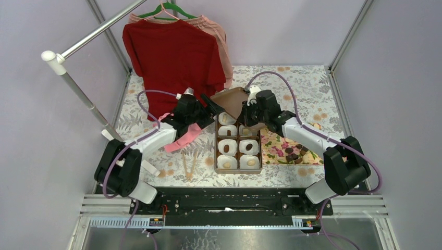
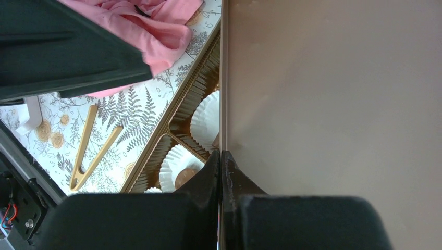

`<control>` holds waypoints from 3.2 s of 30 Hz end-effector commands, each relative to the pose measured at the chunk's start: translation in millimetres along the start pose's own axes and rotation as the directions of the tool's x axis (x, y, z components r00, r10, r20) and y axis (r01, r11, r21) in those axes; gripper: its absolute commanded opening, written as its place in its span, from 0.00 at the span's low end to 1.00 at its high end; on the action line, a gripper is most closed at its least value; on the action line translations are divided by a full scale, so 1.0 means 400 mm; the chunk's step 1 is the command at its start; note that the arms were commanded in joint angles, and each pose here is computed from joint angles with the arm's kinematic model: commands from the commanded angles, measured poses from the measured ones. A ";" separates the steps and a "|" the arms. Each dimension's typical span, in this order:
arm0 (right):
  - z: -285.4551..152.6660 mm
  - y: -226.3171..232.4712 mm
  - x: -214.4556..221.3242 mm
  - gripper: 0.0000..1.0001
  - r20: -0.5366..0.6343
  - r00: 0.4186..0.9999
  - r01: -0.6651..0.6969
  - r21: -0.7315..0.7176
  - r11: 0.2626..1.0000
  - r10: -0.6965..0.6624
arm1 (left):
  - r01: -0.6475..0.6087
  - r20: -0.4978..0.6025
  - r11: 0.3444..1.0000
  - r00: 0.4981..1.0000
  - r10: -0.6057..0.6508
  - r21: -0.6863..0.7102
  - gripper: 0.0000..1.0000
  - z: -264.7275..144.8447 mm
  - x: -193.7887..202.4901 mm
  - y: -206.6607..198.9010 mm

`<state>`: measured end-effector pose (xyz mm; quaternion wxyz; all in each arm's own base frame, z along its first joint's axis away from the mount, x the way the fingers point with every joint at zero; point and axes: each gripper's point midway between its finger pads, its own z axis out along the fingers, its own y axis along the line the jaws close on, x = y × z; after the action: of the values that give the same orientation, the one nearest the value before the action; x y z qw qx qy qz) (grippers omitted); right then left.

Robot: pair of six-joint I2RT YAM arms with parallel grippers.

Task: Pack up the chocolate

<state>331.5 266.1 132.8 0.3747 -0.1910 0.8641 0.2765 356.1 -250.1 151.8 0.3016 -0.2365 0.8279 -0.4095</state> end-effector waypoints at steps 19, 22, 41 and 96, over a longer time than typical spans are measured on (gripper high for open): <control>-0.002 0.087 -0.033 0.00 0.074 0.997 0.039 -0.075 0.996 -0.033 | 0.146 0.017 0.987 0.989 -0.148 0.060 0.63 0.116 -0.020 -0.024; -0.005 0.094 -0.032 0.00 0.072 0.997 0.042 -0.079 0.996 -0.036 | 0.173 0.011 0.982 0.985 -0.174 0.080 0.56 0.120 -0.016 -0.029; -0.018 0.091 -0.029 0.00 0.068 0.991 0.118 0.022 0.993 -0.119 | 0.203 0.002 0.968 0.979 -0.206 0.149 0.10 0.097 -0.002 -0.050; -0.225 0.221 -0.214 0.00 0.058 0.776 0.490 0.572 0.658 -0.628 | -0.052 0.342 0.979 0.940 -0.020 0.199 0.56 -0.222 -0.191 -0.230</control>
<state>293.4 282.0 209.7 0.5253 -0.3567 0.7561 -0.1587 357.7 -231.1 264.5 0.4062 -0.2729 0.7329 -0.4727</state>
